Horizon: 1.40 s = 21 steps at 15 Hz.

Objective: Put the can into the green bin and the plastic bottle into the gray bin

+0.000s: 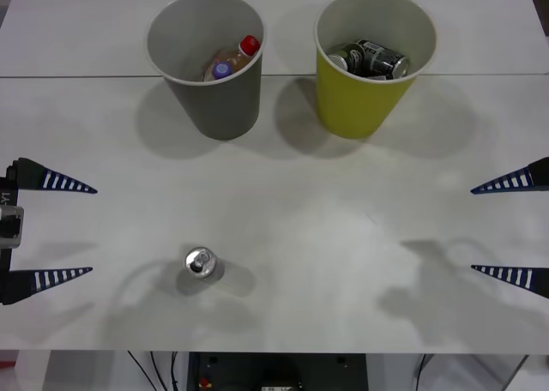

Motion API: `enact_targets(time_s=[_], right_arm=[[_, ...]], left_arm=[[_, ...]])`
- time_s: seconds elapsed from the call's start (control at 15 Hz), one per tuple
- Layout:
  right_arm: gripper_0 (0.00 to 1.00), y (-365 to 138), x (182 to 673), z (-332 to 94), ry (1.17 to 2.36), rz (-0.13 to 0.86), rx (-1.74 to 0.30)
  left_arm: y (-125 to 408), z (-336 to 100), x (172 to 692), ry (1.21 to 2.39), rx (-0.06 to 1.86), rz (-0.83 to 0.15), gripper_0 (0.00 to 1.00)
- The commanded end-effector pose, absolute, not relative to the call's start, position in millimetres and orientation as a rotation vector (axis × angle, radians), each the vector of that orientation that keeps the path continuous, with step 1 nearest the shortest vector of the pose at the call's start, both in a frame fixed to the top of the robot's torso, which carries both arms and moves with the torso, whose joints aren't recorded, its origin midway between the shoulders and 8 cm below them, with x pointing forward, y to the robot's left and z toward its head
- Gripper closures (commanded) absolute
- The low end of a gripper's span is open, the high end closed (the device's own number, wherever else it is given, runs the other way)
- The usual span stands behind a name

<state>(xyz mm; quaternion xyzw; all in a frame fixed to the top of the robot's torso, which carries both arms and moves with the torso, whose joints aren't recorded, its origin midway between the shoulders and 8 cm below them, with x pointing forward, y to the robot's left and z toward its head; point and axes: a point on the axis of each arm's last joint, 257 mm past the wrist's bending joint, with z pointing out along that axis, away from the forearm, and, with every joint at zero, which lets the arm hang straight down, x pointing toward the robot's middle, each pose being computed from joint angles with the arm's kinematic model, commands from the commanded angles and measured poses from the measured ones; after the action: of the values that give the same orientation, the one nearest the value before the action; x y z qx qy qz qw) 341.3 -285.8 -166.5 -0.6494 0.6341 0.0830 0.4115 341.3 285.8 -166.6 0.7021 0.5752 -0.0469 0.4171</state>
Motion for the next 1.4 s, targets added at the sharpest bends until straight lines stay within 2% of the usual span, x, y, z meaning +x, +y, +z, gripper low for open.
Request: enact_targets(time_s=[0.07,0.13,0.47,0.8,1.4], right_arm=[[0.0,-285.8,341.3,-166.6,1.596,0.209,-1.634],[0.0,-285.8,341.3,-166.6,1.596,0.209,-1.634],[0.0,-285.8,341.3,-166.6,1.596,0.209,-1.634],[0.0,-285.8,341.3,-166.6,1.596,0.209,-1.634],[0.0,-285.8,341.3,-166.6,1.596,0.209,-1.634]], left_arm=[[285.8,-166.6,341.3,1.444,1.762,-0.118,0.0],[287.7,-179.9,337.0,1.476,1.752,-0.149,0.0],[287.1,-183.0,334.6,1.488,1.752,-0.178,0.0],[279.5,-199.2,340.8,1.524,1.649,-0.312,0.0],[263.0,-237.4,353.8,1.412,1.567,-0.397,0.0]])
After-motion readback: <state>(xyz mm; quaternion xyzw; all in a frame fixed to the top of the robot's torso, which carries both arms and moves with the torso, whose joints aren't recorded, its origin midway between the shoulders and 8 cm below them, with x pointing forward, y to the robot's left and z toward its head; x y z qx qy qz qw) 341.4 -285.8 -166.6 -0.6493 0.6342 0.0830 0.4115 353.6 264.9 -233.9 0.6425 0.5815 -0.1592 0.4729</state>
